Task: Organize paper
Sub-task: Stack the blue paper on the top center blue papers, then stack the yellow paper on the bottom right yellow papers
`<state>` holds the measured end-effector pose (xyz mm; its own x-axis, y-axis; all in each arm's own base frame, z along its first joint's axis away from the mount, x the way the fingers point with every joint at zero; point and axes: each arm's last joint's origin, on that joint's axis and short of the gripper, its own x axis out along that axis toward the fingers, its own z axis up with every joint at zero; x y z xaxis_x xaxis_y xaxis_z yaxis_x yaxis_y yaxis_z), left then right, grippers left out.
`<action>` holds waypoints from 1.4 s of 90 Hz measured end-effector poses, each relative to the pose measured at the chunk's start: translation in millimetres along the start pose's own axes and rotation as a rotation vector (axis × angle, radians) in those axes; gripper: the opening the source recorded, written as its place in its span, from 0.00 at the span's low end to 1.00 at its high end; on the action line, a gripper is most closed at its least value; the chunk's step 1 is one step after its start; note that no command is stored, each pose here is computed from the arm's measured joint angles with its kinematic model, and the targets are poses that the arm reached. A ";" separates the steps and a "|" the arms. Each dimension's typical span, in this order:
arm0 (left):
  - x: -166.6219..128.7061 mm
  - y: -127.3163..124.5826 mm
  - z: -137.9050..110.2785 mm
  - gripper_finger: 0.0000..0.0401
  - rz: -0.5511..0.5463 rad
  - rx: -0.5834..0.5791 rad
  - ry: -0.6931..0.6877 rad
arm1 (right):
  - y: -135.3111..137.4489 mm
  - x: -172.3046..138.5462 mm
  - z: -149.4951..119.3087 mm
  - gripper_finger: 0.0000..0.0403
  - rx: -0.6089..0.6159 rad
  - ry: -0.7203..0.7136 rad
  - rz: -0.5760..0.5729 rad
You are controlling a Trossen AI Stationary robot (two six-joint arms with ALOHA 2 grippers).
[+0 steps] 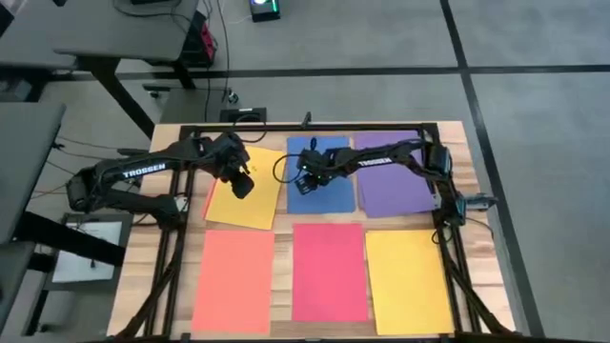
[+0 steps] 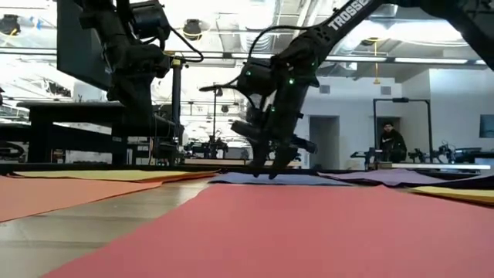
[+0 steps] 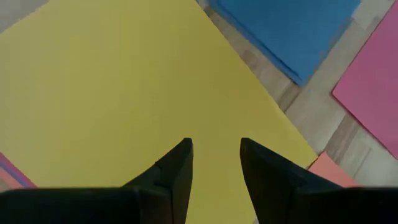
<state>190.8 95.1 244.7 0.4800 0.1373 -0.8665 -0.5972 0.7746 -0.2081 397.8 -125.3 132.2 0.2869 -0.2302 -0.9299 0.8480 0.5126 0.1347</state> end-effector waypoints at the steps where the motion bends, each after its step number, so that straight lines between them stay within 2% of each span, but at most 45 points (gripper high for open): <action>1: 0.0 0.0 0.0 0.29 0.000 0.000 0.000 | -0.9 0.2 0.8 0.40 0.000 -0.001 -0.001; 14: 0.0 0.0 0.1 0.29 0.000 0.000 -0.001 | -5.1 -10.0 4.9 0.40 -0.057 -0.006 0.000; 22: 0.0 0.0 0.0 0.29 0.000 0.000 0.000 | -4.7 -28.2 11.4 0.40 -0.053 -0.017 0.017; 36: -3.7 -1.0 2.3 0.29 0.000 0.016 -0.001 | 7.7 -71.7 21.3 0.40 -0.048 -0.069 0.181; 52: -2.2 -0.6 1.4 0.29 0.003 0.035 0.012 | 37.2 -84.6 12.1 0.40 0.016 -0.105 0.368; 60: 2.0 1.3 -4.0 0.29 0.012 0.048 0.046 | 53.1 -75.6 5.8 0.40 0.061 -0.085 0.449; 73: 14.5 7.0 -20.6 0.29 0.031 0.056 0.126 | 76.6 -45.3 -11.7 0.42 0.098 -0.060 0.509; 86: 28.6 13.2 -39.2 0.29 0.037 0.133 0.199 | 93.9 -29.8 -17.8 0.44 0.193 -0.068 0.605; 97: 34.3 13.3 -43.6 0.29 -0.002 0.133 0.199 | 94.5 -13.6 -21.4 0.44 0.278 -0.037 0.595; 108: 36.9 11.8 -39.5 0.29 -0.032 0.162 0.141 | 95.3 -12.6 -23.0 0.44 0.323 -0.017 0.589; 126: 37.9 10.0 -32.3 0.29 -0.039 -0.010 0.071 | 91.9 -4.3 -27.5 0.44 0.339 0.017 0.541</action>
<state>182.3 88.1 195.2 0.4566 0.0632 -0.8874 -0.5856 0.7722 -0.2464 462.3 -54.5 139.1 0.7091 0.0027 -0.7051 0.6800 0.2618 0.6849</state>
